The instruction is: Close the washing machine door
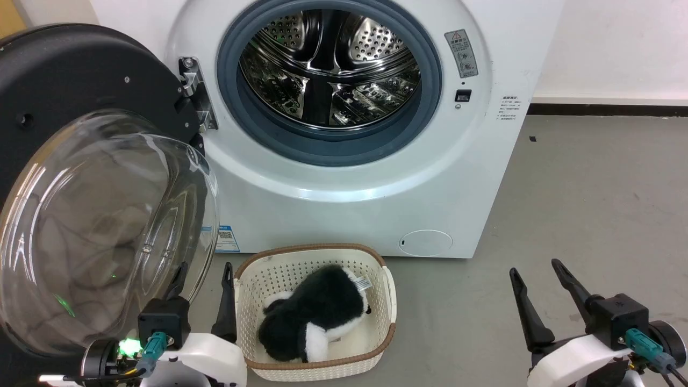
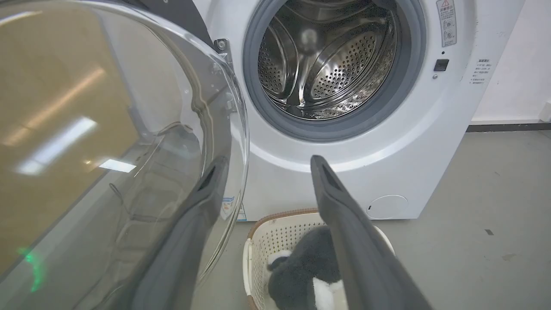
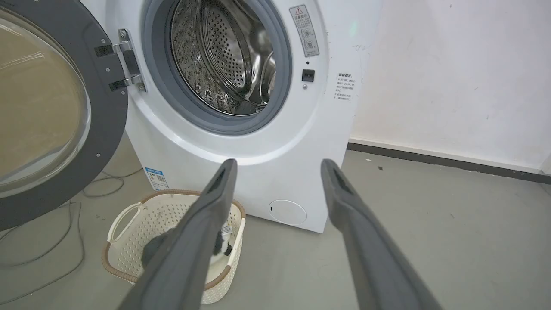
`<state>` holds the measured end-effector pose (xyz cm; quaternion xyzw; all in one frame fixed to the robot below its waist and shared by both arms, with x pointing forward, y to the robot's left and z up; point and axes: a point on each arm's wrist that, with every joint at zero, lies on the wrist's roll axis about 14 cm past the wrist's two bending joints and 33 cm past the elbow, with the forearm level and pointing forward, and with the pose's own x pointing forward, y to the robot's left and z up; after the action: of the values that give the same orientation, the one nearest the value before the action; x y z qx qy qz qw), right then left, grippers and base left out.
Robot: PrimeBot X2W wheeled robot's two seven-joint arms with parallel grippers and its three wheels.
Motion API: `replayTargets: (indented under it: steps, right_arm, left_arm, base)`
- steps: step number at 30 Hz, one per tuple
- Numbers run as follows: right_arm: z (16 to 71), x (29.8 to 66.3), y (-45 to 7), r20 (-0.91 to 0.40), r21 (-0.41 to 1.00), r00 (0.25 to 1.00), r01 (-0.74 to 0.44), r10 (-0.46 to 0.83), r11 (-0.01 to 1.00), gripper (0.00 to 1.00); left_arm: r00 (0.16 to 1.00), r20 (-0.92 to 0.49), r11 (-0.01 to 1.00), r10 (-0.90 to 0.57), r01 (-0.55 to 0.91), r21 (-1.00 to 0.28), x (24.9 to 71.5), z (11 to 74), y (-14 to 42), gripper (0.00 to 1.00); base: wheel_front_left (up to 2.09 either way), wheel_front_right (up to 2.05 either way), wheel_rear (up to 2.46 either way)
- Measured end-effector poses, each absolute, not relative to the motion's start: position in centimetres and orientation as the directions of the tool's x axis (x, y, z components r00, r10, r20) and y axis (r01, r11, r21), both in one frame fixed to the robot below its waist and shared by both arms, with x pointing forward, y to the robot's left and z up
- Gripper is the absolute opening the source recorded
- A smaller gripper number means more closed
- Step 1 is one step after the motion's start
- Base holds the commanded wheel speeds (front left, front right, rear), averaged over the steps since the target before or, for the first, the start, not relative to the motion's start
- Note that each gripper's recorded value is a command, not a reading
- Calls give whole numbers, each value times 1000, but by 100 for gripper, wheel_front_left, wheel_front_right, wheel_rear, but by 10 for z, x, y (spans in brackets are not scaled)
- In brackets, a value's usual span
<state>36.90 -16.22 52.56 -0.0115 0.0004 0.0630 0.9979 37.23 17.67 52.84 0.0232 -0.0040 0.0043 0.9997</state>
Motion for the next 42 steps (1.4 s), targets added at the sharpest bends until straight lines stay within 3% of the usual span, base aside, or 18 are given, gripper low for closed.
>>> replayTargets:
  steps: [12, 13, 14, 15, 31, 42]
  right_arm:
    - [532, 372, -158, 36, 10, 990, -138, 137, 990, 100]
    - [533, 373, -157, 39, 12, 989, -140, 139, 990, 100]
    - [533, 373, -156, 42, 17, 989, -143, 142, 990, 100]
    - [534, 374, -156, 44, 18, 988, -146, 145, 989, 100]
    - [538, 387, -130, 81, 57, 973, -220, 215, 974, 100]
    - [539, 396, -111, 103, 96, 959, -274, 265, 957, 100]
  left_arm:
    - [999, 38, 998, 33, -35, 50, 371, 533, 179, 97]
    - [998, 44, 998, 36, -39, 52, 371, 534, 180, 44]
    - [998, 50, 998, 41, -44, 53, 370, 536, 181, 44]
    - [997, 57, 997, 43, -46, 53, 370, 538, 181, 0]
    - [959, 248, 987, 135, -153, 52, 362, 596, 212, 0]
    - [870, 442, 973, 218, -229, -30, 347, 661, 255, 0]
  base:
    - [0, 0, 0]
    - [0, 0, 0]
    - [0, 0, 0]
    - [0, 0, 0]
    - [0, 0, 0]
    - [0, 0, 0]
